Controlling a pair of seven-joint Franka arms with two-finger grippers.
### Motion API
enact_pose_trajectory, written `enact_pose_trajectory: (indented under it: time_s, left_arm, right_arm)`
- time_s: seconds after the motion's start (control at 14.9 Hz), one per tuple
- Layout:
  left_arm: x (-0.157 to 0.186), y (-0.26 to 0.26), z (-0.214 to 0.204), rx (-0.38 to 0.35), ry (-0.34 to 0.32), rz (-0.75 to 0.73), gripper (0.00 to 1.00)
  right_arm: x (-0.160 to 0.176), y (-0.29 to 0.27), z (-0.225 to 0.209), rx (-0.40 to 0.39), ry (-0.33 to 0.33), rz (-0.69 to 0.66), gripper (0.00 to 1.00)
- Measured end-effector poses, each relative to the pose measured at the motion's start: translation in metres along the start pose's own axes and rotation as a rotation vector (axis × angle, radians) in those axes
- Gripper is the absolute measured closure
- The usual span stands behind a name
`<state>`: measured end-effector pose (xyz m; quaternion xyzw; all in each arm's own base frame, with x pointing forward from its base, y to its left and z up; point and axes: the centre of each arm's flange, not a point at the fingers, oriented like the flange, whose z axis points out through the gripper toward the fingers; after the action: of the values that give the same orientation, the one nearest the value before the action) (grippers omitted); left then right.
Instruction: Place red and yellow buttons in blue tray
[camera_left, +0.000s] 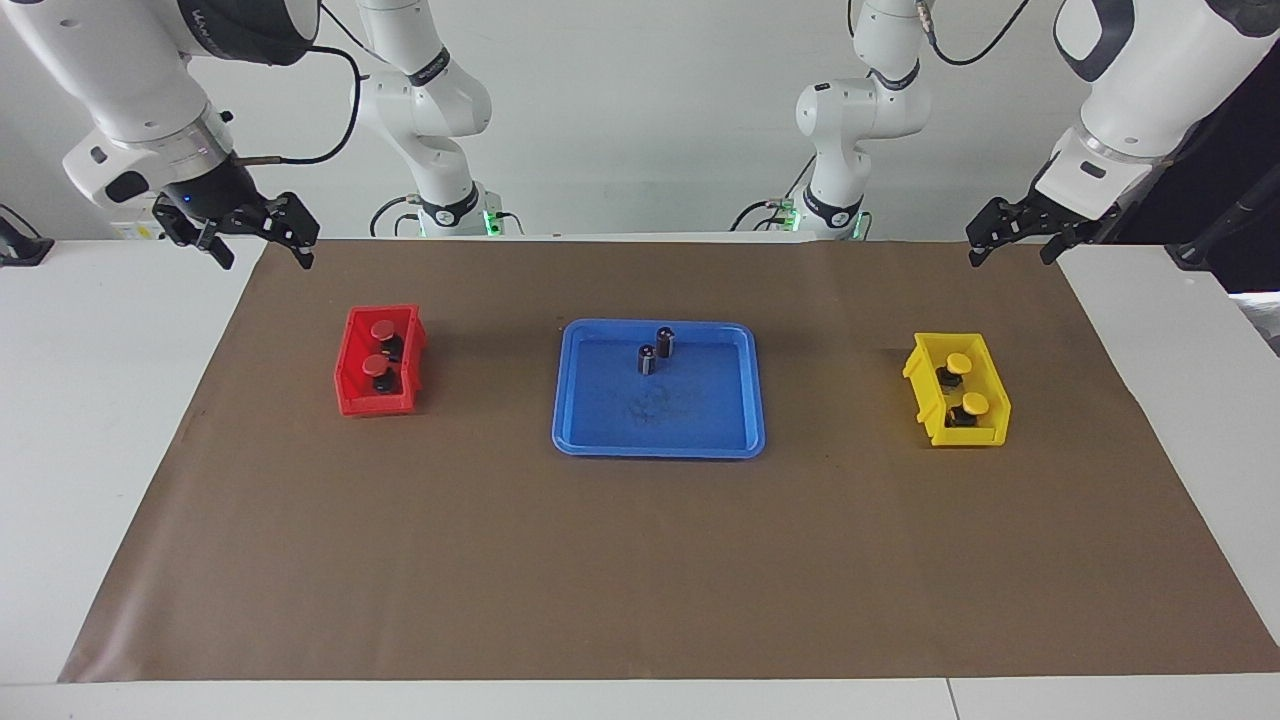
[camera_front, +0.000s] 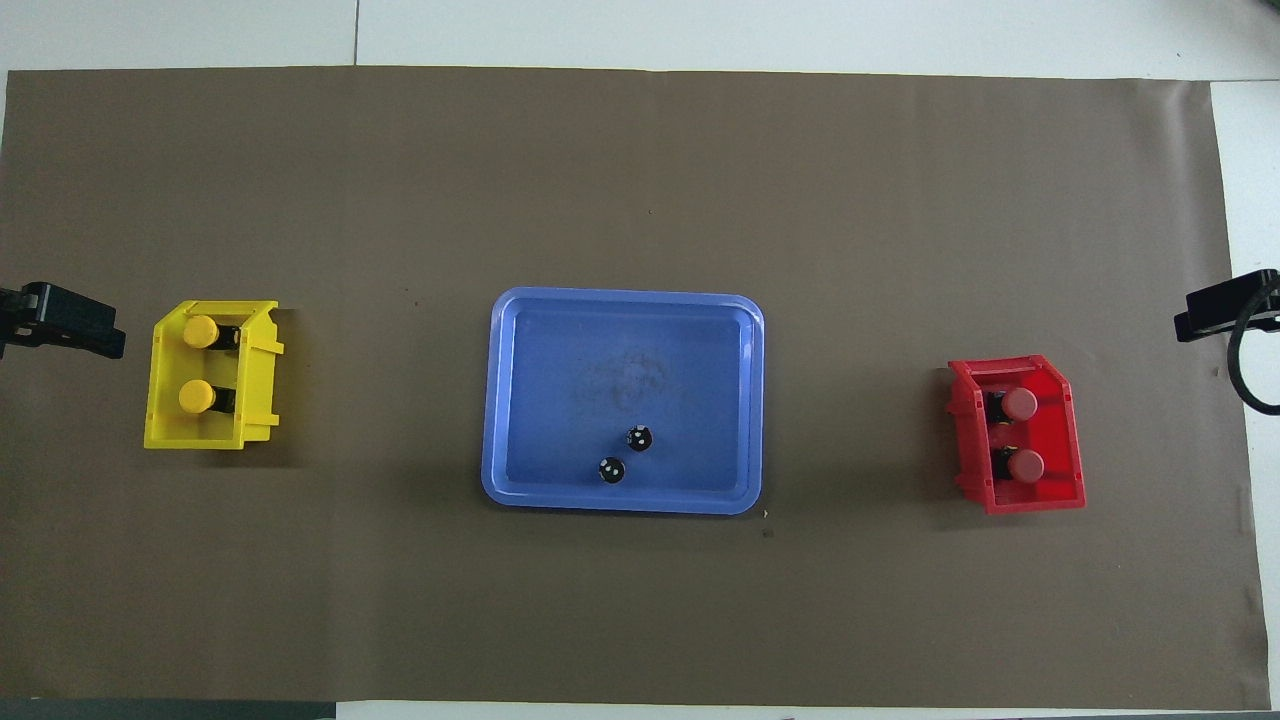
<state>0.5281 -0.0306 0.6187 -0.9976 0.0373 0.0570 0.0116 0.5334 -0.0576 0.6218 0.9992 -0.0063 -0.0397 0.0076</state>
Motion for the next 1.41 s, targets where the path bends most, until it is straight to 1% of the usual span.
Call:
enact_pose_trajectory:
  time_s: [0.6,0.81,0.94,1.07,1.41]
  left_arm:
    - [0.000,0.000,0.006,0.000,-0.001,0.000,0.00]
    - [0.000,0.000,0.005,0.000,0.000,0.000,0.00]
    - [0.000,0.000,0.005,0.000,0.001,0.001,0.00]
    - [0.000,0.000,0.005,0.000,0.003,0.001,0.00]
    - [-0.001,0.000,0.004,0.000,0.006,0.001,0.00]
  right_arm:
    - [0.000,-0.002,0.000,0.000,0.001,-0.004,0.00]
    - [0.005,-0.010,0.004,-0.002,0.023,-0.020,0.00]
    - [0.013,-0.027,0.021,-0.006,0.037,-0.048,0.00]
    - [0.018,-0.037,0.040,-0.006,0.042,-0.043,0.00]
    - [0.032,-0.039,0.105,-0.006,0.054,-0.043,0.00]
